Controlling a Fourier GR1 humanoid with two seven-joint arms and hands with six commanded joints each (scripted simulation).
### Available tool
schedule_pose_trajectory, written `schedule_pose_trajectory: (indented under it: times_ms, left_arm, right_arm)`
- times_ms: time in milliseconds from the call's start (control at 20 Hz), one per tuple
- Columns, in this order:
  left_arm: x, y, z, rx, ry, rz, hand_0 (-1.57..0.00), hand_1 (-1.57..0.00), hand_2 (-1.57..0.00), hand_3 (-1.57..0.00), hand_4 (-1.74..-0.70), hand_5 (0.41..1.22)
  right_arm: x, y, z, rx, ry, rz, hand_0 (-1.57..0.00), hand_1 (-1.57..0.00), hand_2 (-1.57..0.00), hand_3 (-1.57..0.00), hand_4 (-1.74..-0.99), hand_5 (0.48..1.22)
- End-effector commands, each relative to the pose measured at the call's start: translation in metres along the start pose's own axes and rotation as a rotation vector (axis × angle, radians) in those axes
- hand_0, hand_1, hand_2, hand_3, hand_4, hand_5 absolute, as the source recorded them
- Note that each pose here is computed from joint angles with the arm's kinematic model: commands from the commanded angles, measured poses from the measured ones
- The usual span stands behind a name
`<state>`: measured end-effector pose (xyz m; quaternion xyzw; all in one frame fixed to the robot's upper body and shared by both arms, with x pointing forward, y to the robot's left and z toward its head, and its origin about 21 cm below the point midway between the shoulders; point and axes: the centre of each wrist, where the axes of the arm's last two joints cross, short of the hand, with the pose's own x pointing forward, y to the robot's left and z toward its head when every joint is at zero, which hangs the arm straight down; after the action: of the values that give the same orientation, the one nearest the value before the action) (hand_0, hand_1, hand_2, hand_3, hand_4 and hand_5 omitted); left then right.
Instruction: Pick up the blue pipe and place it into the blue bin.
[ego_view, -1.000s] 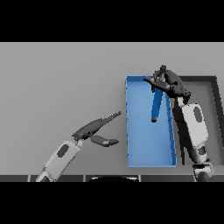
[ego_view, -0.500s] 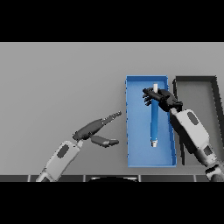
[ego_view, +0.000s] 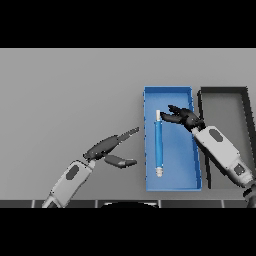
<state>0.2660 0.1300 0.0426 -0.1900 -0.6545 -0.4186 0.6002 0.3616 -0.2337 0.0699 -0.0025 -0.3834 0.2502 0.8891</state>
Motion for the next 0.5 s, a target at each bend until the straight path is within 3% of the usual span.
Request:
schedule_pose_trajectory:
  times_ms: [0, 450]
  left_arm:
    - [-0.0005, -0.0008, -0.0011, -0.002, 0.004, 0.003, 0.00, 0.00, 0.00, 0.00, -0.91, 0.457]
    - [-0.0027, -0.0053, -0.0004, -0.003, 0.008, 0.016, 0.00, 0.00, 0.00, 0.00, -0.92, 0.467]
  right_arm:
    - [0.0005, -0.0010, 0.0011, -0.009, 0.007, 0.006, -0.06, -0.05, -0.05, -0.04, -1.124, 0.738]
    - [0.0016, -0.0017, 0.0017, -0.014, -0.029, 0.017, -0.01, -0.01, -0.01, -0.01, -1.129, 0.673]
